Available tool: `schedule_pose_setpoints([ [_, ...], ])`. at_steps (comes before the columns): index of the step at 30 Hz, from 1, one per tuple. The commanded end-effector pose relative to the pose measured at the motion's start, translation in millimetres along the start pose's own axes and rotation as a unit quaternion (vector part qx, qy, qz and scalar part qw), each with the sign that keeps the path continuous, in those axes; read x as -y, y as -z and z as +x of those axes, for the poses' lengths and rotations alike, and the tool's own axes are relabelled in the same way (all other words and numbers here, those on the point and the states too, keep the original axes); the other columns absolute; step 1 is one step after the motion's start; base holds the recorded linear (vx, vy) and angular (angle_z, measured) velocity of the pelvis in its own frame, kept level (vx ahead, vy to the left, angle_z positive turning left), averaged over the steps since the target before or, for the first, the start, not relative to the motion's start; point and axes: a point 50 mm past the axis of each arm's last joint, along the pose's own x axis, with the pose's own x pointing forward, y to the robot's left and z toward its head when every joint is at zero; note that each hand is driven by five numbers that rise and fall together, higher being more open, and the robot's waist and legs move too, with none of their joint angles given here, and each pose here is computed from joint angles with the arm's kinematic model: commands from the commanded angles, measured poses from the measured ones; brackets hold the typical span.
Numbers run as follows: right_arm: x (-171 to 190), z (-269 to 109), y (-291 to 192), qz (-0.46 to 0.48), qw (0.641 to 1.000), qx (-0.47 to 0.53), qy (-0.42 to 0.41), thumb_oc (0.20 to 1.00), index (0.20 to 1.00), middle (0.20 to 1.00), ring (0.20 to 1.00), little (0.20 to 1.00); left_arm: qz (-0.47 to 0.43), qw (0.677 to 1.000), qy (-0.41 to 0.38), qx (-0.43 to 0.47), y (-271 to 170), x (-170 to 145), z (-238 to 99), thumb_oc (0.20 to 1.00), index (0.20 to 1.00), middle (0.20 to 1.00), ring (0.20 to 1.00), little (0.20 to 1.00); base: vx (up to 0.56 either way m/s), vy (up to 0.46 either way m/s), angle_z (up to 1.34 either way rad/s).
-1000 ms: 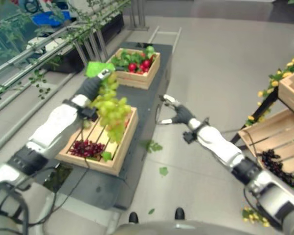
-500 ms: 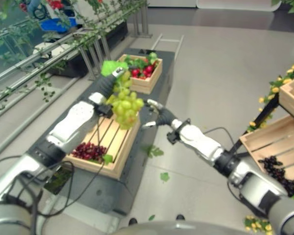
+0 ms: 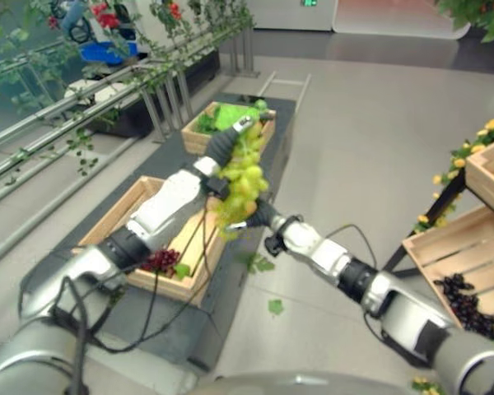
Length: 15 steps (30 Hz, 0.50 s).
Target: Pick up the fruits from the basket on one side to the basket on the other side
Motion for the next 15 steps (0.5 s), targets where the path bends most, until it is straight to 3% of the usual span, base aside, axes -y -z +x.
schedule_pose_setpoints([
  [1,4.2,17.5,-42.3,0.006,0.998,0.063,0.005,1.000,1.000,1.000,1.000,1.000,0.035,0.996,0.020,0.077,-45.4,5.4,28.2,0.200,0.200,0.200,0.200,0.200,0.00,0.000,0.00],
  [15,8.5,15.1,-83.1,0.085,0.986,0.139,-0.018,1.000,1.000,1.000,1.000,1.000,-0.002,0.997,0.022,0.077,-33.4,11.2,12.6,0.200,0.200,0.200,0.200,0.200,0.00,0.001,0.01],
])
